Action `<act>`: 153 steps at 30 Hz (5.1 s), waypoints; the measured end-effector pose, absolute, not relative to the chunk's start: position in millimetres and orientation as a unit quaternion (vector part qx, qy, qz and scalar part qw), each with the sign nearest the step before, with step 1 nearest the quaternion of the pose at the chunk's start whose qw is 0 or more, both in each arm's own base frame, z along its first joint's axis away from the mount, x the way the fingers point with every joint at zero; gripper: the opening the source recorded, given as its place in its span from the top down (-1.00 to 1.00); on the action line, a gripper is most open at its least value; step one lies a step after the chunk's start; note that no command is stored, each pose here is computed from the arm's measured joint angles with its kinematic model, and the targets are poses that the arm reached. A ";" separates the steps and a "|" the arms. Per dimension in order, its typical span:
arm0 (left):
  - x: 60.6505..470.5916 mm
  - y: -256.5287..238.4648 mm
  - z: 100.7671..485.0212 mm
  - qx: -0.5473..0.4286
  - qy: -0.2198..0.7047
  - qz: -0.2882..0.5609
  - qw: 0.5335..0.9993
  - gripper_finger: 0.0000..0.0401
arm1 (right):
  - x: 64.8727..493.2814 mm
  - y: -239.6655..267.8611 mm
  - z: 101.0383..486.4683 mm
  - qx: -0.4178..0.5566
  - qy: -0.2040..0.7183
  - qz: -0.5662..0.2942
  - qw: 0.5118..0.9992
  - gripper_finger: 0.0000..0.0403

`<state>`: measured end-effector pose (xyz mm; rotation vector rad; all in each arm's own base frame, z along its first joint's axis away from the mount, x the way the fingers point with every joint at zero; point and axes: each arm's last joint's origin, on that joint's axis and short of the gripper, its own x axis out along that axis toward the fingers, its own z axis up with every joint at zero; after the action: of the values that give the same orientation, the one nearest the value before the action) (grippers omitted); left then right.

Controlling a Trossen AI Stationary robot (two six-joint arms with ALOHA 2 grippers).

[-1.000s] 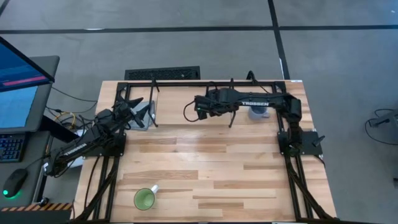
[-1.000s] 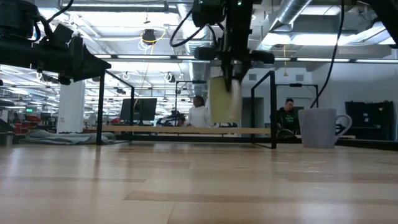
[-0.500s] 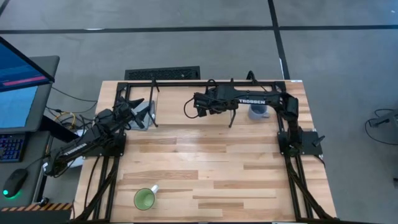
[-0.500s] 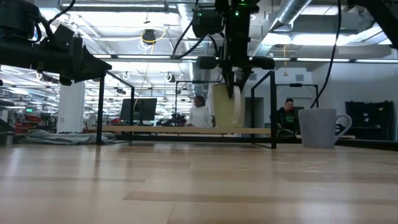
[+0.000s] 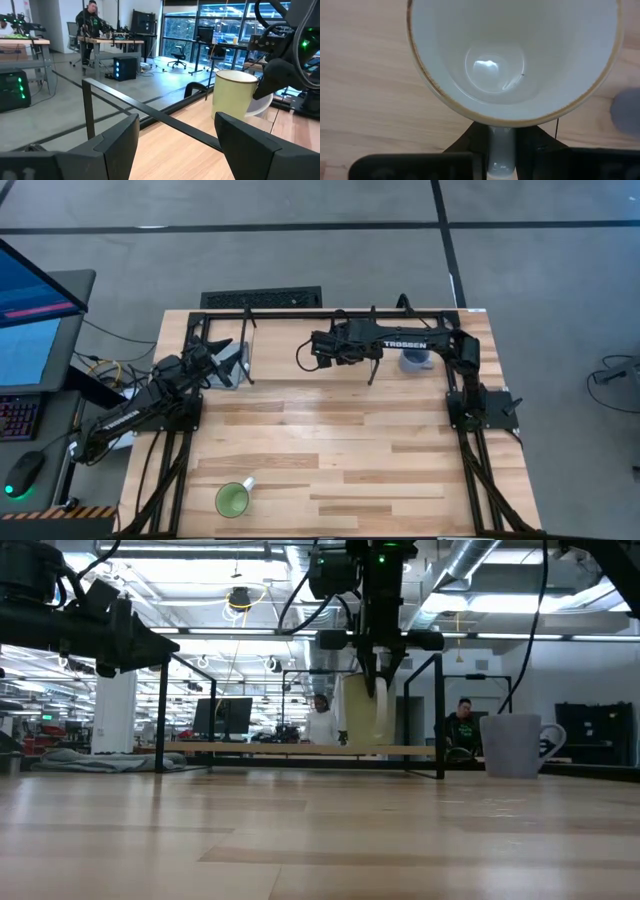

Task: Stack small to large cups/mugs on shelf
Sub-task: Put the light green mug on the shelf, then adjust the shelf

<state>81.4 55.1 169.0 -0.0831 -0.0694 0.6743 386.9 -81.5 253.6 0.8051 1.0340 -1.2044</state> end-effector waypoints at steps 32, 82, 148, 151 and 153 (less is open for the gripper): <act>81.5 55.0 169.0 -0.051 -0.037 0.328 0.943 -0.25 | 387.7 -78.7 253.6 0.372 0.436 -0.535 0.620 0.38; 81.5 55.0 168.9 -0.057 -0.039 0.328 0.942 -0.25 | 388.9 -67.6 252.6 0.404 0.475 -0.491 0.609 -0.19; 83.3 52.5 167.2 -0.131 -0.047 0.275 0.951 -0.25 | 236.2 83.2 393.4 -0.101 0.392 -0.298 0.864 -0.19; 83.3 52.5 167.3 -0.134 -0.048 0.275 0.951 -0.25 | 216.3 79.0 378.0 -0.068 0.354 -0.259 0.896 -0.19; 83.3 52.5 167.2 -0.134 -0.048 0.275 0.951 -0.25 | 210.5 78.5 368.6 -0.059 0.324 -0.194 0.924 -0.19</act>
<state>83.3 52.5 167.2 -0.2724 -0.0981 0.5593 210.5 78.5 368.6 -0.1201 0.6642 -0.3981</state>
